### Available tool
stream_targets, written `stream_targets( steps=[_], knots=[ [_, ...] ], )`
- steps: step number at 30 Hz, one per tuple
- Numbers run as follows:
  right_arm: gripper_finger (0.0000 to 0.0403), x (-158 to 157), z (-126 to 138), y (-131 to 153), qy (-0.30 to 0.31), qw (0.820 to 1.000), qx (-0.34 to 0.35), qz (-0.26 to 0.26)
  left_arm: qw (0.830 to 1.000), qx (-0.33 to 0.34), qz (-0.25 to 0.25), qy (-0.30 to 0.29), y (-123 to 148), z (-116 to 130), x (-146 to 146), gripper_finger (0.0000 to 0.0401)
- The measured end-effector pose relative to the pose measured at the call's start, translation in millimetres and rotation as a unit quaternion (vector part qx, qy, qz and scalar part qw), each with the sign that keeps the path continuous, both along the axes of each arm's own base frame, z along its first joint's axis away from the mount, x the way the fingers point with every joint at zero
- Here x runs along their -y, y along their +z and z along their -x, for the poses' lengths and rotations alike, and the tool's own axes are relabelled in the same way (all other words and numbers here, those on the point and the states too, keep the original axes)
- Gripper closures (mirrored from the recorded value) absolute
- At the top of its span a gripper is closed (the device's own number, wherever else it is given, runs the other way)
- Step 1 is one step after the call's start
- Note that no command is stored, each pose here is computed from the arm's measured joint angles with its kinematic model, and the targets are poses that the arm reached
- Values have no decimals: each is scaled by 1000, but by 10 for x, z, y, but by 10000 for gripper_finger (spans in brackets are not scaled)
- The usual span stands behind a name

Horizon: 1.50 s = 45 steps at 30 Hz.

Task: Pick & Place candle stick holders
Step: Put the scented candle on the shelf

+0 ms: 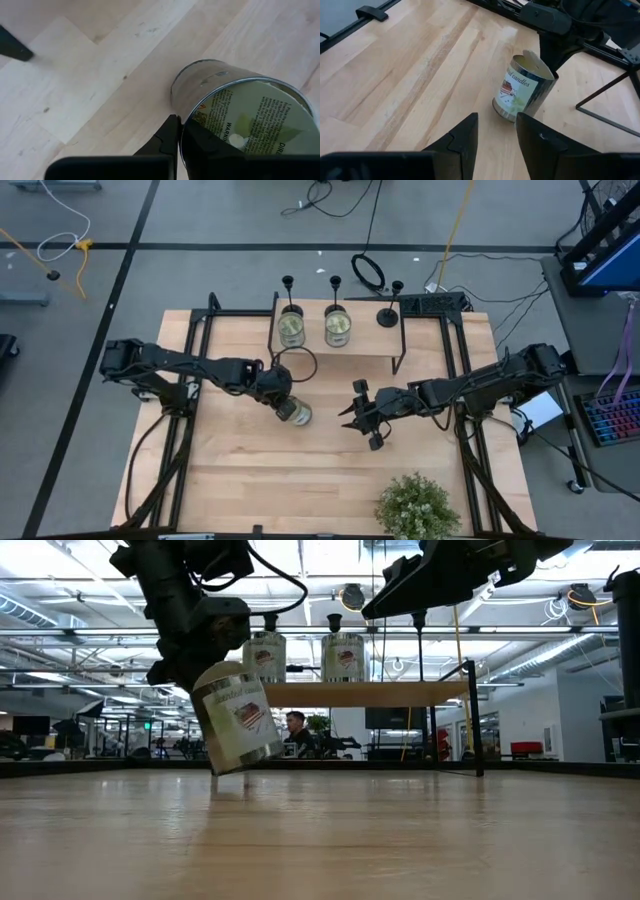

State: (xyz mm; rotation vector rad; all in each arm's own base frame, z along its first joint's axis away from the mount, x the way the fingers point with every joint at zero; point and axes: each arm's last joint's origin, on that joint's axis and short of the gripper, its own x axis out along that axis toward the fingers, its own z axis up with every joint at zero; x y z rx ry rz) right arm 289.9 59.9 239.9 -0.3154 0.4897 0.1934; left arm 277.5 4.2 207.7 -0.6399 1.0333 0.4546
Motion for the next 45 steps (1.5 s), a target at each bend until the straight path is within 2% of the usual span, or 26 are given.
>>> stream_targets(
  steps=[11,20,26,28,33,35,37,40,45],
  knots=[
    [277,0,1,-2,0,1000,-1,0,999,-4,-25,-40,-1,3,-8,393],
    [277,0,-1,1,0,1000,1,0,997,17,-54,-59,22,-39,-17,349],
    [277,0,0,0,0,1000,1,0,993,43,-76,-73,52,-85,-26,341],
    [277,0,-1,1,0,1000,1,0,993,55,-72,-81,64,-103,-19,341],
    [277,-8,-36,16,3,1000,22,-3,987,87,-23,-130,171,-68,23,341],
    [277,-6,-112,5,7,999,49,3,985,94,-20,-140,227,-30,35,341],
    [277,-8,-177,-12,38,997,72,4,985,99,-27,-138,302,30,34,341],
    [277,6,-299,-65,83,991,104,-16,989,63,-39,-125,340,164,21,341],
    [277,128,-383,-196,62,994,91,-12,985,-57,-65,-151,226,379,122,341]
  ],
)
